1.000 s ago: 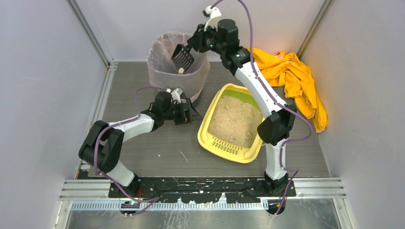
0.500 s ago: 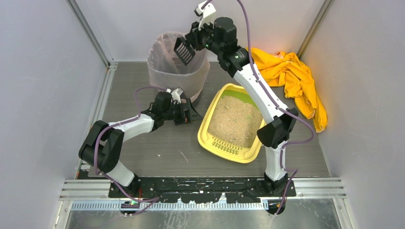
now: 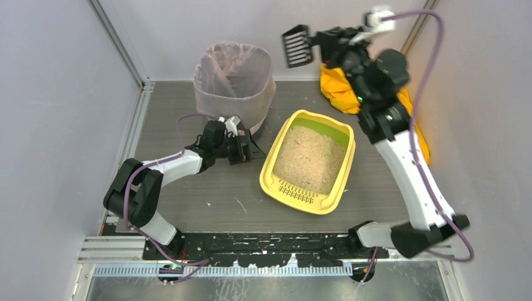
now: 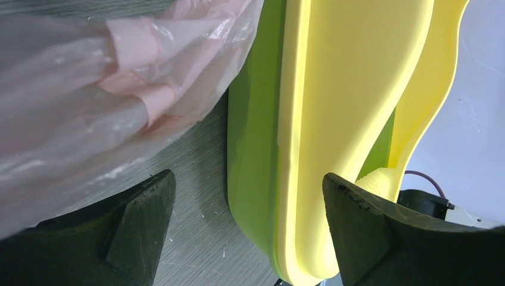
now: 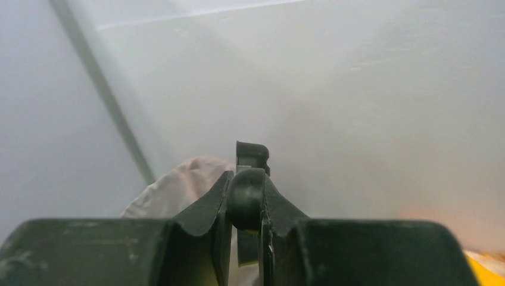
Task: Clean the litter box
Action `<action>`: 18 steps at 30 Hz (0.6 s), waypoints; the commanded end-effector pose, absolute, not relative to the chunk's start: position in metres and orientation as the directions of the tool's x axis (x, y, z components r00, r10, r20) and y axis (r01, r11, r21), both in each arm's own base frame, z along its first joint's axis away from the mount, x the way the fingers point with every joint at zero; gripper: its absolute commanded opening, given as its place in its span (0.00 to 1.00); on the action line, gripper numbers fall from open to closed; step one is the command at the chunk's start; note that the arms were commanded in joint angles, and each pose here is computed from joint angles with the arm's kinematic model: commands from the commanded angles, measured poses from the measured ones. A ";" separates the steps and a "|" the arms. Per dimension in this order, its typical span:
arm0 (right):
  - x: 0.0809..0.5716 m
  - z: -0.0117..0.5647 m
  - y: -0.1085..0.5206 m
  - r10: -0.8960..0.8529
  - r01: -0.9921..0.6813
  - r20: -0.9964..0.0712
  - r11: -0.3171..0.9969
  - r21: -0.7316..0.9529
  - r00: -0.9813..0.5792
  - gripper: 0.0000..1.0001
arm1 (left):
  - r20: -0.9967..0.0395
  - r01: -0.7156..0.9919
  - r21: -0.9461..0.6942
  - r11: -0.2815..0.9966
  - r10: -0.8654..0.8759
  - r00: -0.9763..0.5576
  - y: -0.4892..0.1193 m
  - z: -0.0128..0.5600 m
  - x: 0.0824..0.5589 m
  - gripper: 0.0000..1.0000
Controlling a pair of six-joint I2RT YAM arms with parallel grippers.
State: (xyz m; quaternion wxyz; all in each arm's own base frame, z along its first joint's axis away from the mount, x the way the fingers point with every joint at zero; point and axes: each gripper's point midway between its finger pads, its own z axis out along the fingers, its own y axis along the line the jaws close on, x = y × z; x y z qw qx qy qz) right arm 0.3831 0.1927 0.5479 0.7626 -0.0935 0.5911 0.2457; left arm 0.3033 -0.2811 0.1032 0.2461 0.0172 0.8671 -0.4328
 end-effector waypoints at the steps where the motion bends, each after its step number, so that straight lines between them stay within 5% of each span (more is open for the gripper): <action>1: 0.354 0.556 0.111 0.349 -0.287 -0.891 0.920 0.267 0.290 0.01 | -0.478 0.295 -0.759 0.580 -0.189 -0.858 -0.290 0.124 0.309 0.92; 10: 0.306 0.452 0.055 0.277 -0.036 -0.953 0.961 0.275 0.123 0.01 | -0.452 0.295 -0.796 0.528 -0.194 -0.871 -0.297 0.129 0.306 0.92; 18: 0.305 0.345 0.063 0.266 0.001 -0.957 0.963 0.268 -0.120 0.01 | -0.454 0.295 -0.791 0.535 -0.191 -0.870 -0.296 0.129 0.307 0.93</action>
